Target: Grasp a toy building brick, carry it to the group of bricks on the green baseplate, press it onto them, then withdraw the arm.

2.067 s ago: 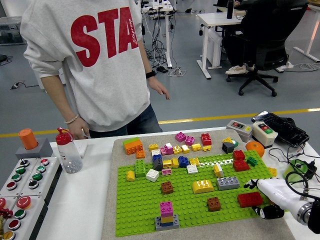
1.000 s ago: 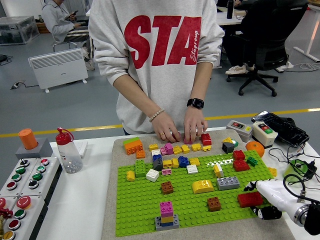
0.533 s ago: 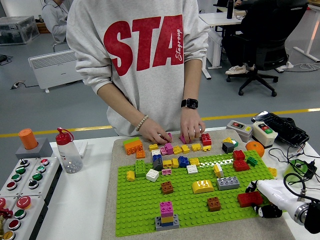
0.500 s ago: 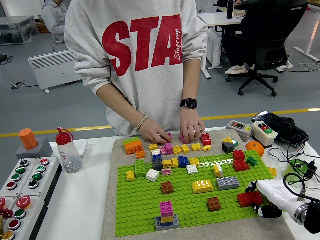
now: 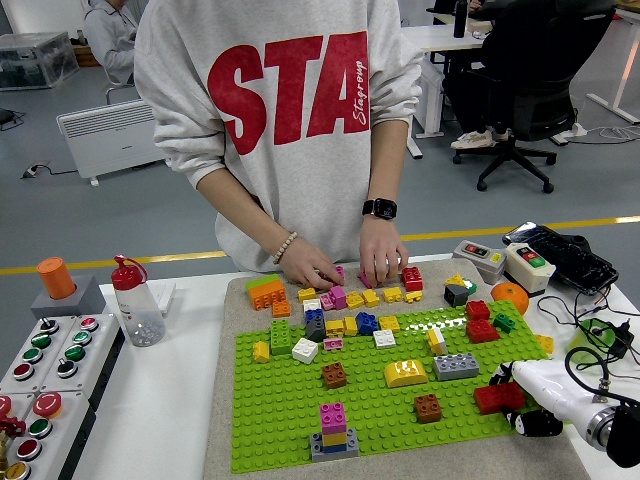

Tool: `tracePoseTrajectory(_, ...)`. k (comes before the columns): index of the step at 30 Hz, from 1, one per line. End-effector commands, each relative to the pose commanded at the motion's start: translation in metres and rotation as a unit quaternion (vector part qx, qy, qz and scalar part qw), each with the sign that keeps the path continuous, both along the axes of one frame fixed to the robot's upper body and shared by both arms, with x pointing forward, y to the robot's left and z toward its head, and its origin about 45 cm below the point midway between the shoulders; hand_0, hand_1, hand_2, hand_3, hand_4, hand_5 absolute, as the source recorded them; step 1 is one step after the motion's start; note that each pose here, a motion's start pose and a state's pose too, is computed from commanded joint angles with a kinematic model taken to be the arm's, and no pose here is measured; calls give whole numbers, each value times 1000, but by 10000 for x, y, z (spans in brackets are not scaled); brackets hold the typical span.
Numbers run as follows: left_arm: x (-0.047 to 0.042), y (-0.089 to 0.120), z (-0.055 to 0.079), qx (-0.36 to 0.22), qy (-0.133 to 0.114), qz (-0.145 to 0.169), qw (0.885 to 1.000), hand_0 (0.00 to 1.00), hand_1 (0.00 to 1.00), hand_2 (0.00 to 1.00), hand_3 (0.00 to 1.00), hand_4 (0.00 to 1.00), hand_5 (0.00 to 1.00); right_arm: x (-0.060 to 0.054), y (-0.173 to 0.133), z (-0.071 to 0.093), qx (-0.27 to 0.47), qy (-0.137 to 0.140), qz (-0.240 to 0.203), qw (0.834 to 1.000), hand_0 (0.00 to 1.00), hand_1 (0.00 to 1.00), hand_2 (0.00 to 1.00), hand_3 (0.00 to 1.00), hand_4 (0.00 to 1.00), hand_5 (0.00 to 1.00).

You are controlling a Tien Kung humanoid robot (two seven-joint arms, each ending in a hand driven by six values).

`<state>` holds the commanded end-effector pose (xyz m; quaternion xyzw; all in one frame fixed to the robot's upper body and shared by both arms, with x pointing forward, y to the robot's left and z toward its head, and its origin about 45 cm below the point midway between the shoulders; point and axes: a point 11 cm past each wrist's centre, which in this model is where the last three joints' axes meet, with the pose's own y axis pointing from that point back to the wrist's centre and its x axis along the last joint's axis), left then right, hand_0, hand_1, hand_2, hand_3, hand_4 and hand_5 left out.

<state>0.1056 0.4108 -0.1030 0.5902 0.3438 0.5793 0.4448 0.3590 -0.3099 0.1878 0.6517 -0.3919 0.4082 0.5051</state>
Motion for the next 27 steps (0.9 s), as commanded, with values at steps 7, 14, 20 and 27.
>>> tracePoseTrajectory(7, 1, -2, 0, 0, 0, 0, 1000, 656, 685, 674, 579, 286, 998, -3, 13, 33, 6, -12, 5, 1000, 588, 672, 671, 584, 504, 119)
tracePoseTrajectory(14, 6, -1, 1, 0, 0, 0, 1000, 656, 686, 673, 579, 286, 998, -12, 80, 166, 24, -35, 12, 999, 550, 638, 649, 566, 480, 128)
tracePoseTrajectory(20, -1, 4, 1, 1, 1, -1, 1000, 656, 686, 674, 579, 286, 998, -73, 246, 350, 65, -53, 13, 996, 541, 633, 642, 562, 462, 123)
tracePoseTrajectory(27, -39, 14, -4, 2, 5, -1, 1000, 656, 685, 673, 578, 286, 998, -176, 560, 591, 130, -65, 20, 989, 531, 622, 636, 559, 457, 120)
